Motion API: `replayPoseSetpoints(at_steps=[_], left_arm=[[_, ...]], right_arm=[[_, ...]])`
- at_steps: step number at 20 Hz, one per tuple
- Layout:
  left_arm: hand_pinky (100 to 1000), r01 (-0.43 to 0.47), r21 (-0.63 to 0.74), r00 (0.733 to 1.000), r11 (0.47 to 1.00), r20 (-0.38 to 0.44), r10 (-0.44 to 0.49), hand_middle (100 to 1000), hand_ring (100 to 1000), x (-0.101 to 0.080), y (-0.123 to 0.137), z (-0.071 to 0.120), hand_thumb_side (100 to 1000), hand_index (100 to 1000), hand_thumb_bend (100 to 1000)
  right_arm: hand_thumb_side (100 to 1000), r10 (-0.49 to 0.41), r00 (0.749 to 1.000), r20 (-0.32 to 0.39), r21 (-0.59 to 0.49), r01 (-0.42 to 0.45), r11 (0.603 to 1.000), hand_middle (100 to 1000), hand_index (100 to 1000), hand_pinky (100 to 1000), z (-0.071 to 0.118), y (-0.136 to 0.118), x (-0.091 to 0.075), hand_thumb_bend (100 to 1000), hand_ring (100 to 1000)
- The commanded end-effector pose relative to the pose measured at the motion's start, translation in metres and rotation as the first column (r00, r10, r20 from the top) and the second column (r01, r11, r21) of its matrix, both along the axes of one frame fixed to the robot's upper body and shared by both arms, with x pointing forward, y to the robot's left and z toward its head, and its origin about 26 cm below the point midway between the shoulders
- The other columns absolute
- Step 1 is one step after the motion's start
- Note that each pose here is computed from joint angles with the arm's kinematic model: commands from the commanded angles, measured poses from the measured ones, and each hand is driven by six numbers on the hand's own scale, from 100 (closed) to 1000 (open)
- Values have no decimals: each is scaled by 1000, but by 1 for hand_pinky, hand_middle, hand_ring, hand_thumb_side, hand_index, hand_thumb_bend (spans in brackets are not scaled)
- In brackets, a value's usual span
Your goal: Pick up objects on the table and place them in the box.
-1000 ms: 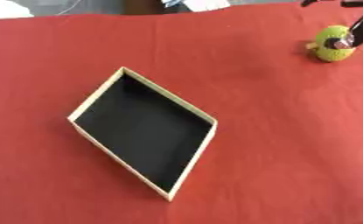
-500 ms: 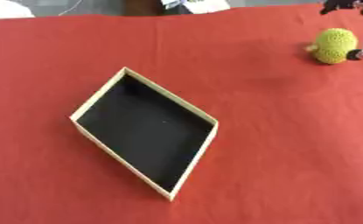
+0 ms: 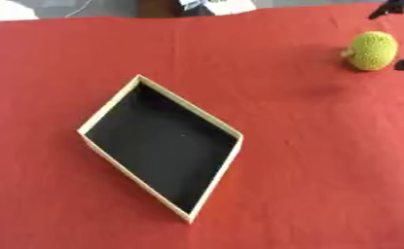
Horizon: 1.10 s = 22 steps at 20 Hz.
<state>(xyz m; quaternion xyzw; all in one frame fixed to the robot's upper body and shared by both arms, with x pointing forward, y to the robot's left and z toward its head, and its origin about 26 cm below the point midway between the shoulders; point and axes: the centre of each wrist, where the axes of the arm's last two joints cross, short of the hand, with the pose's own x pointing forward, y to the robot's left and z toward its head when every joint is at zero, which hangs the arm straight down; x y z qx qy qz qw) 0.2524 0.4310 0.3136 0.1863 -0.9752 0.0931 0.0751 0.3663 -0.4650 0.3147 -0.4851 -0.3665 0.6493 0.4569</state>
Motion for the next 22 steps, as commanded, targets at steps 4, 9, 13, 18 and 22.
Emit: replayPoseSetpoints(at_steps=[4,9,13,18,22], left_arm=[[602,-11,24,1000,1000,27,10,656,641,-2,1,11,688,725,149],[601,-9,21,1000,1000,24,9,656,639,-2,1,9,689,724,150],[601,-8,16,1000,1000,23,8,655,638,-1,1,8,689,723,150],[601,-3,12,999,1000,32,3,655,638,-1,1,9,689,724,150],[601,-2,11,999,1000,34,2,655,638,-1,1,8,689,724,149]], right_arm=[[107,-86,996,22,-9,86,996,909,1000,1000,-1,-14,10,450,952],[114,-111,994,14,28,110,993,902,1000,999,-14,-18,22,430,949],[119,-123,992,10,50,122,991,898,1000,992,-23,-20,29,417,945],[103,-159,987,31,43,158,987,899,1000,999,-30,-22,36,452,942],[100,-210,975,75,22,209,978,891,1000,1000,-33,-22,40,465,932]])
